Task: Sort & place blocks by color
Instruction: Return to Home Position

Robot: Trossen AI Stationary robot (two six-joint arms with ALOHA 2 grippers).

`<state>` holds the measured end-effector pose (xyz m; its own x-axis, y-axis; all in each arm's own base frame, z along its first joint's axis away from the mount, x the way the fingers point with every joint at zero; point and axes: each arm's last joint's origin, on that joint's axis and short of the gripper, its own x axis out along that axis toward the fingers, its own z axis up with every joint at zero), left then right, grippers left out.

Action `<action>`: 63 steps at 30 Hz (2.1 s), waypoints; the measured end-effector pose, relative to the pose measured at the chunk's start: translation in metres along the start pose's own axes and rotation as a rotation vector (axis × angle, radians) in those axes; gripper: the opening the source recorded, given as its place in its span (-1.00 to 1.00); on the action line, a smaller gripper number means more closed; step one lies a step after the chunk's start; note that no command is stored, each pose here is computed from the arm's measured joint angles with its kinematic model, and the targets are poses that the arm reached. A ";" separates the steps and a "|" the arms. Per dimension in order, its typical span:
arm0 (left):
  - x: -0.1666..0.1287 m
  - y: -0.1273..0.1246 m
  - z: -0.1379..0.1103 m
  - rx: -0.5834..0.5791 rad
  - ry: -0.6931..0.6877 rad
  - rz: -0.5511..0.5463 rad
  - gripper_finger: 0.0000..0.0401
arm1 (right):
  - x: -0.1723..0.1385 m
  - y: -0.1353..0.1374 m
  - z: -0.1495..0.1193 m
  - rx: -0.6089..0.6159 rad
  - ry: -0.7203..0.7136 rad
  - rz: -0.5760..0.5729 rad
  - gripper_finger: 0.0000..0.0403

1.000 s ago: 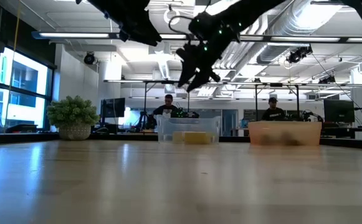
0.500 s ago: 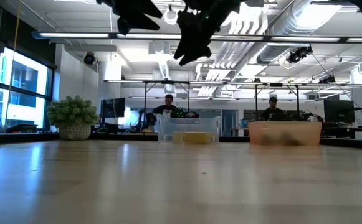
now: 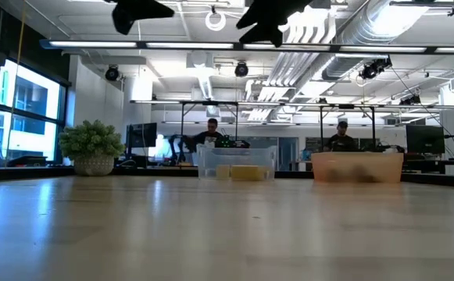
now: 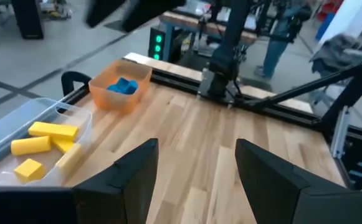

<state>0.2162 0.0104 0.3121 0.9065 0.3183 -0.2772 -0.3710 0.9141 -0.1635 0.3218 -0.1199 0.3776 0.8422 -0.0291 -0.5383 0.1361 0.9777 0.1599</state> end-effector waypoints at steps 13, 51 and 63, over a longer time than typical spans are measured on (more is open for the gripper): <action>-0.060 0.031 -0.055 -0.051 -0.107 -0.040 0.01 | -0.027 0.050 -0.018 0.128 -0.295 -0.061 0.00; -0.068 0.060 -0.164 0.007 -0.099 -0.217 0.01 | -0.090 0.077 -0.040 0.047 -0.205 -0.259 0.00; -0.067 0.060 -0.164 0.064 -0.104 -0.207 0.01 | -0.134 0.069 -0.148 0.115 -0.473 -0.115 0.00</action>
<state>0.1001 0.0027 0.1657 0.9790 0.1439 -0.1442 -0.1648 0.9755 -0.1456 0.1411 -0.0183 0.3388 0.9590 -0.2529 -0.1281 0.2765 0.9342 0.2256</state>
